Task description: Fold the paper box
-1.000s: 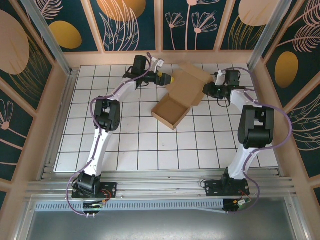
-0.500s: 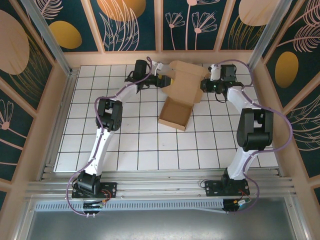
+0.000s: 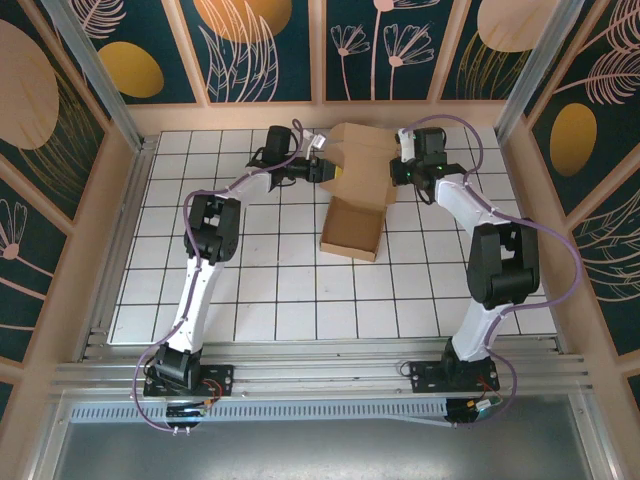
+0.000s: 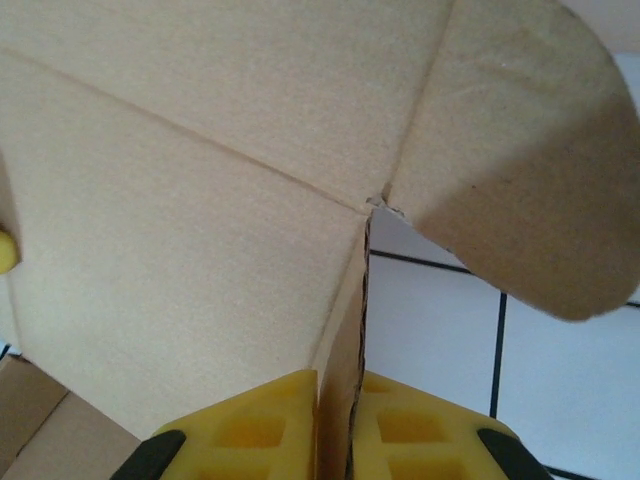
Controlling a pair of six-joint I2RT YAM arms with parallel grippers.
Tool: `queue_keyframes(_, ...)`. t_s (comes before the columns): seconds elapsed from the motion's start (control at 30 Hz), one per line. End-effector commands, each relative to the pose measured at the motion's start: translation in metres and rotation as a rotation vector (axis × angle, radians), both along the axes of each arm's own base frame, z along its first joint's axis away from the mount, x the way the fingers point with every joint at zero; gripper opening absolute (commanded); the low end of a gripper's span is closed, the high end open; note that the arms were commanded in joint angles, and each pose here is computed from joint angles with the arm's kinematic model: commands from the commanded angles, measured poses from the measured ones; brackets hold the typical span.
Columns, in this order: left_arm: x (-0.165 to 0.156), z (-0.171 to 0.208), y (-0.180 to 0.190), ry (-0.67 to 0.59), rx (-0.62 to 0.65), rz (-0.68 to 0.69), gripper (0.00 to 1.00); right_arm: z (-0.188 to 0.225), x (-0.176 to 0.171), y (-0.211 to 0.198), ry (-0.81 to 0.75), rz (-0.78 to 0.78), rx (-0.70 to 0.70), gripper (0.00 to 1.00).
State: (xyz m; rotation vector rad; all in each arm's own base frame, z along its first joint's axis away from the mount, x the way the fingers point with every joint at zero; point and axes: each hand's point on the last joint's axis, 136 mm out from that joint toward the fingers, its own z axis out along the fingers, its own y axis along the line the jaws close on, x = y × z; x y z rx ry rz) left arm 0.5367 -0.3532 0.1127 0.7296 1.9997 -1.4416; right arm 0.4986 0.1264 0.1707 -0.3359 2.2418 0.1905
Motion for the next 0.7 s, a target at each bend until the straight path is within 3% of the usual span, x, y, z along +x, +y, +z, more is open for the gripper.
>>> queue_keyframes(0.0,-0.005,0.039,0.005,-0.127,0.037,0.016,0.4,0.039,0.0,-0.004,-0.133,-0.02,-0.087,0.14)
queue_keyframes(0.1,-0.01,0.049,0.01,-0.151,0.052,0.028,0.37,0.048,-0.006,-0.007,-0.17,-0.027,-0.104,0.14)
queue_keyframes(0.3,-0.032,0.042,-0.002,-0.118,0.077,-0.025,0.08,0.045,-0.014,-0.004,-0.181,-0.023,-0.076,0.15)
queue_keyframes(0.47,-0.046,0.039,-0.015,-0.147,0.175,-0.003,0.01,0.041,-0.018,-0.001,-0.188,-0.037,-0.054,0.16)
queue_keyframes(0.67,-0.041,0.045,-0.012,-0.211,0.305,0.178,0.0,0.042,-0.035,0.008,-0.171,-0.013,0.036,0.25)
